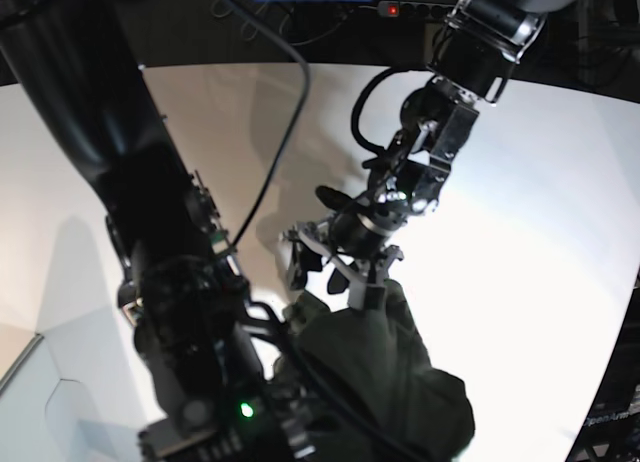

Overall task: Layout the t-shirt on the table in an organized manner, then fold the t-shirt properly
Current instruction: 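Grasp the shirt with the left gripper beside the right arm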

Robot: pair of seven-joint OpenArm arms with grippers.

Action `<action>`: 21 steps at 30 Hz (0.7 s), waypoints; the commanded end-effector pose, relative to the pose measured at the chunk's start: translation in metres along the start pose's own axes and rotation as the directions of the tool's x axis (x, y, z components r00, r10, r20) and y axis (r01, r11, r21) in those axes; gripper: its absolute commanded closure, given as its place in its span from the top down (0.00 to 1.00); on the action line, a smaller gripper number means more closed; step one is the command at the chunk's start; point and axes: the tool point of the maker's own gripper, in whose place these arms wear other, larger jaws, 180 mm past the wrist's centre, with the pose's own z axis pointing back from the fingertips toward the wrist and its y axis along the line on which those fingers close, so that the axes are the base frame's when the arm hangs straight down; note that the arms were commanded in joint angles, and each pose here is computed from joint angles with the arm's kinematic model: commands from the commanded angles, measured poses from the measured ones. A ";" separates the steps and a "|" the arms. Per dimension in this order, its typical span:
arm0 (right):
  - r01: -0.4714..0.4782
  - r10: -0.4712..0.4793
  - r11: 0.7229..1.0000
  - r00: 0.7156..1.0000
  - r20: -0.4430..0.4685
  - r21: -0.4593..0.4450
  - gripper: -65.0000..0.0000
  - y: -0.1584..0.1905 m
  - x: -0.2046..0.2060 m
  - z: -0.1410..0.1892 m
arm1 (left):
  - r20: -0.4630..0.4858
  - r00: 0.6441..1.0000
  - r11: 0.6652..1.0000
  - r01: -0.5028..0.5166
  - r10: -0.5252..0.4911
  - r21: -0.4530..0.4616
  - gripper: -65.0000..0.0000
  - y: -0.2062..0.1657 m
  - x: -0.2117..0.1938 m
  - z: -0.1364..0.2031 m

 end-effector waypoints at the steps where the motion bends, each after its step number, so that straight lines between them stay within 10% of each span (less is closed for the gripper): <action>1: -0.012 0.013 1.000 0.997 0.080 -0.013 0.00 -0.004 0.026 0.000 | 0.069 0.998 1.000 0.009 -0.007 -0.021 0.57 -0.007 0.025 -0.003; 21: -0.012 0.013 1.000 0.996 0.090 -0.010 0.00 -0.004 0.030 0.001 | 0.027 0.999 1.000 -0.027 0.027 0.005 0.56 -0.005 0.019 -0.031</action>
